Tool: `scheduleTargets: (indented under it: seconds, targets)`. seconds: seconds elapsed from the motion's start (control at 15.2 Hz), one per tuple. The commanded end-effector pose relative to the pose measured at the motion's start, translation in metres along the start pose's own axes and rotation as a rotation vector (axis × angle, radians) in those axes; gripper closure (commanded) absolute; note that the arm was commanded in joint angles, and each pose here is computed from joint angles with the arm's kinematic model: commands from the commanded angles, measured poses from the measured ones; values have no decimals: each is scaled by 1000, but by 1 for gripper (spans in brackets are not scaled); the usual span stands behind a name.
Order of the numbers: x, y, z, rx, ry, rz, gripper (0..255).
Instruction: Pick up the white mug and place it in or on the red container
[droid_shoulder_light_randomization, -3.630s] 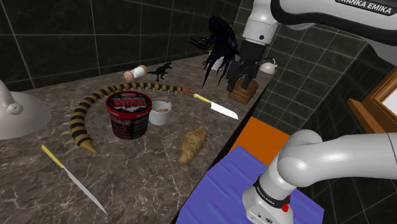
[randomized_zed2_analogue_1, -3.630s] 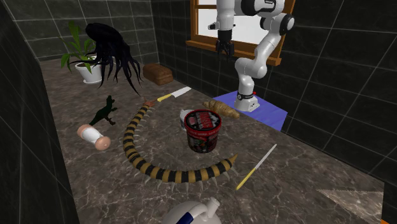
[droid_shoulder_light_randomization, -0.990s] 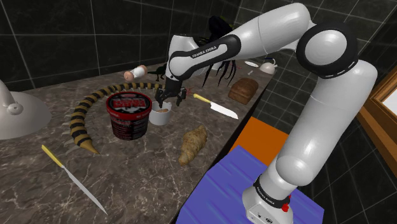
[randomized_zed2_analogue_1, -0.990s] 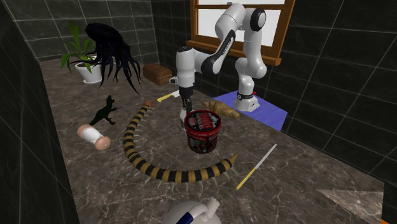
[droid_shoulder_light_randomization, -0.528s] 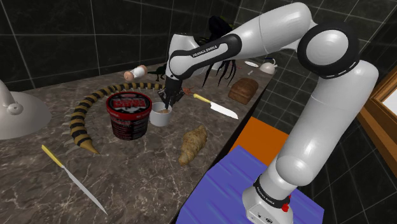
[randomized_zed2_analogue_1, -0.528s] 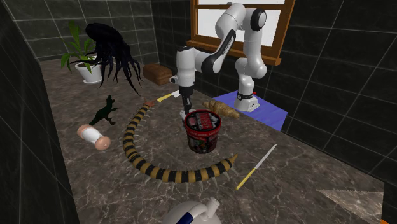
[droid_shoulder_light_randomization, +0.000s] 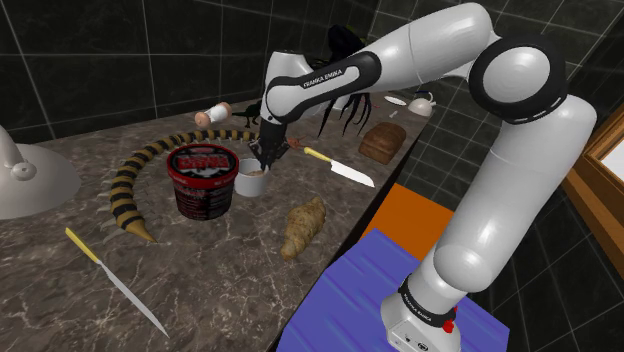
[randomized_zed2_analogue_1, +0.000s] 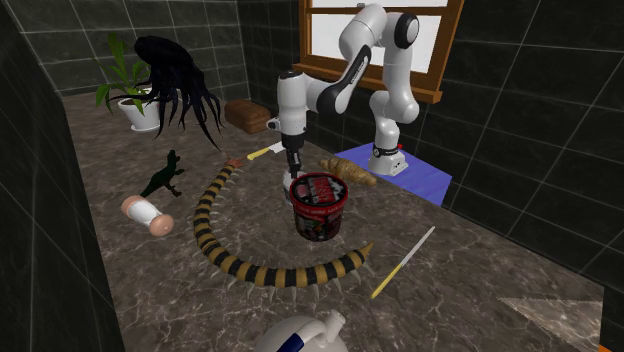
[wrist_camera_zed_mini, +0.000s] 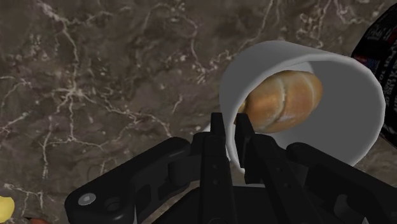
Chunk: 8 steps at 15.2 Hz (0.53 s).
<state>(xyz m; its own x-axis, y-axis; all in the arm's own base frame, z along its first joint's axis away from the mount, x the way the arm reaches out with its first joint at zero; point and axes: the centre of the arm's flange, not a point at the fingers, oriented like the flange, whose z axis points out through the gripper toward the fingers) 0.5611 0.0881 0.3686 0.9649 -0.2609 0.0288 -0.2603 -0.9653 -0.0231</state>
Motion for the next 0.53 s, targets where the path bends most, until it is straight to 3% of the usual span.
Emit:
scheduleTargets:
  seconds: [0.0,0.46]
  targets:
    - [1,1,-7,-2,-3,2,255]
    - [2,0,-44,-2,-3,2,255]
